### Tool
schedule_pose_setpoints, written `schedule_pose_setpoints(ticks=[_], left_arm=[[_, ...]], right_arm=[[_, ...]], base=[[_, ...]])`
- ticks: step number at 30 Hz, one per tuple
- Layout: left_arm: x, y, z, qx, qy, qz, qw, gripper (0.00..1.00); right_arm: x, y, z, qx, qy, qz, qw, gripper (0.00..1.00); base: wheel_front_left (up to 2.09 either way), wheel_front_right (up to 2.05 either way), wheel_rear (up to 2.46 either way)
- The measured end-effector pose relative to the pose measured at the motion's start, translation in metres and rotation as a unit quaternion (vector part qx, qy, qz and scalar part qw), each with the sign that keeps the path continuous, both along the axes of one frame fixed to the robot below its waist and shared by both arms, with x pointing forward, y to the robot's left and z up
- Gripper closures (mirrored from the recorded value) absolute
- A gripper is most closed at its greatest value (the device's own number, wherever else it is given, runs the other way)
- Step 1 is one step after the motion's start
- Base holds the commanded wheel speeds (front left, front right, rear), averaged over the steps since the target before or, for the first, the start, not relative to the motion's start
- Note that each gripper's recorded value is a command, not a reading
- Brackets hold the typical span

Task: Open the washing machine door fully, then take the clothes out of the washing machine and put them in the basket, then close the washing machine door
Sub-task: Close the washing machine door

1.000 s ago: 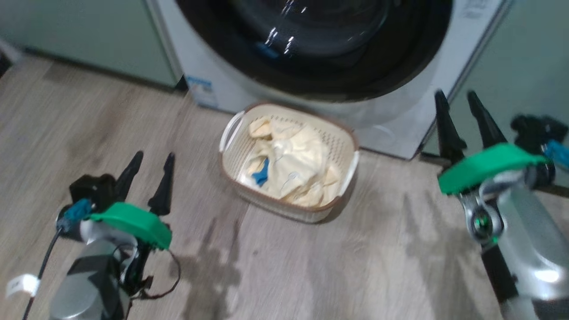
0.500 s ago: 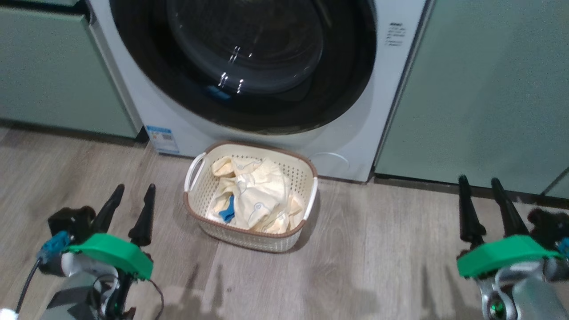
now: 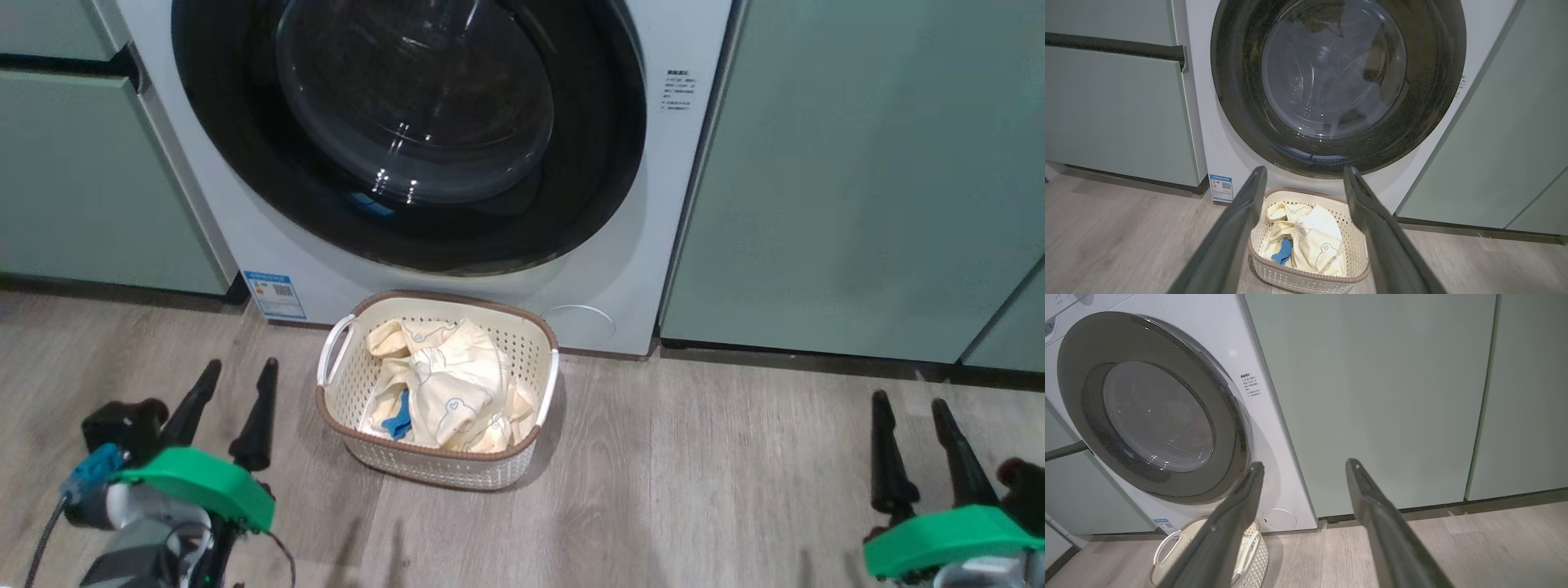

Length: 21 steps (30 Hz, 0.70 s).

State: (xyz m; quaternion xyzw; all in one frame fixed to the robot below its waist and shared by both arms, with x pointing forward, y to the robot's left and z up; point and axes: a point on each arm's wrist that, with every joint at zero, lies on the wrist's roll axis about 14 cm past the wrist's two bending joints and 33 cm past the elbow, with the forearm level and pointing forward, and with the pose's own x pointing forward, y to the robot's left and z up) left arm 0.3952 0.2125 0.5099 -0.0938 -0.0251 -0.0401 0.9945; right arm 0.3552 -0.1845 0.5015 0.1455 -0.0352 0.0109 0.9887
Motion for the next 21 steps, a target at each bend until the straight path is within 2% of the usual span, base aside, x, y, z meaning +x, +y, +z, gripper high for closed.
schedule_pose_setpoints(ticks=[8,21], left_arm=[[-0.003,0.001,-0.002,-0.003,0.002,0.004,1.0,0.0],[-0.008,0.001,-0.005,-0.001,0.006,0.004,1.0,0.0]], right_arm=[[-0.011,-0.017,0.0,-0.001,-0.002,-0.028,1.0,0.0],[-0.017,-0.016,-0.006,-0.003,0.007,-0.027,1.0,0.0]], base=[[0.0,0.0,0.0],[0.0,0.0,0.0]])
